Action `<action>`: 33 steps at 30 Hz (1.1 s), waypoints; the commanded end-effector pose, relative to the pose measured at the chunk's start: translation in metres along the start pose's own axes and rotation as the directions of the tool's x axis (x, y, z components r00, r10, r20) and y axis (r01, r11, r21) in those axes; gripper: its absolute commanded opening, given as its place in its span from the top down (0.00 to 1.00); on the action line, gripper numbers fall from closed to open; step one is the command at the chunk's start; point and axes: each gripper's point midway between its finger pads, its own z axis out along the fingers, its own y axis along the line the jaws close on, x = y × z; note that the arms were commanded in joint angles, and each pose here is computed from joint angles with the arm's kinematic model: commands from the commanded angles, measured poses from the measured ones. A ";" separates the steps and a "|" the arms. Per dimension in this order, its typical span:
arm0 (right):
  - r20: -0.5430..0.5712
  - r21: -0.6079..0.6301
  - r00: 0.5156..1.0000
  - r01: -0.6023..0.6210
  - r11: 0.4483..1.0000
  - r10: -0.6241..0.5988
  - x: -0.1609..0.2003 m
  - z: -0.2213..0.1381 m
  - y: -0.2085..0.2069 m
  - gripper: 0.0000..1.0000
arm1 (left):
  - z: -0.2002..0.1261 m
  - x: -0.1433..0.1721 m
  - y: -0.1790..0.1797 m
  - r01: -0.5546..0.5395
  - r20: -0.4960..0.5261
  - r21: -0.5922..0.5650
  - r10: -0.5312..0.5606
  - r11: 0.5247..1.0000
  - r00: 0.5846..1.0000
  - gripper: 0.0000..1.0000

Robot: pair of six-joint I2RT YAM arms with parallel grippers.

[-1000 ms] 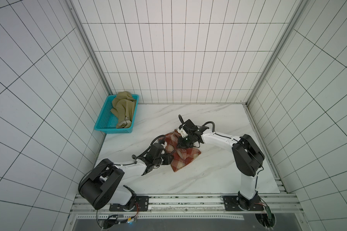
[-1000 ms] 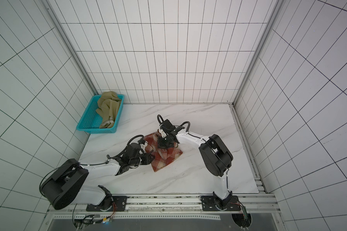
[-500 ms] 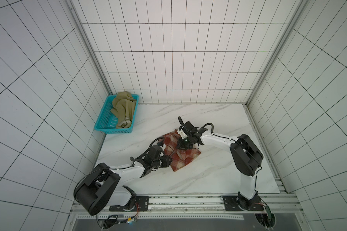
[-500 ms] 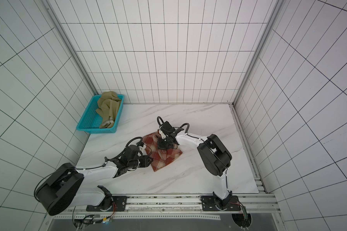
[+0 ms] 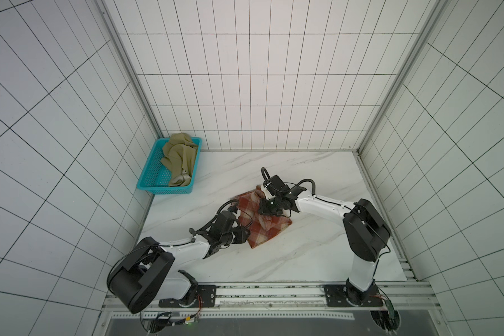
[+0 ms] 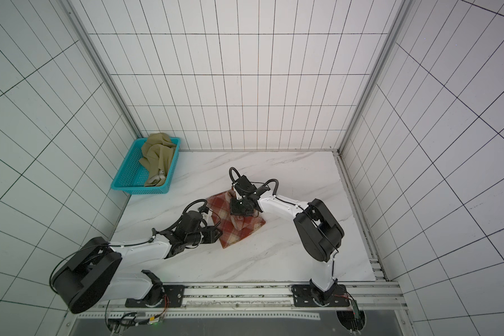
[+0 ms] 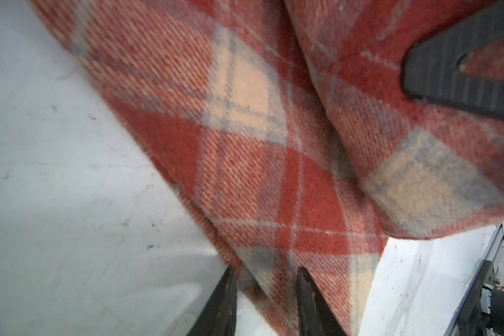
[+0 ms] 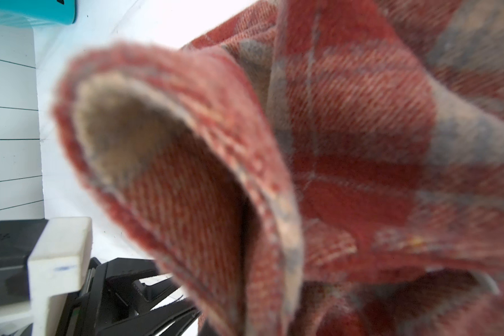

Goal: Fold and stack skirts
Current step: Fold the skirt at the center of the table.

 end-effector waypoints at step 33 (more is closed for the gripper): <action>-0.018 0.007 1.000 0.000 1.000 0.000 0.018 0.010 0.001 0.56 | -0.058 -0.052 -0.005 0.119 0.168 0.041 -0.124 0.992 0.978 0.64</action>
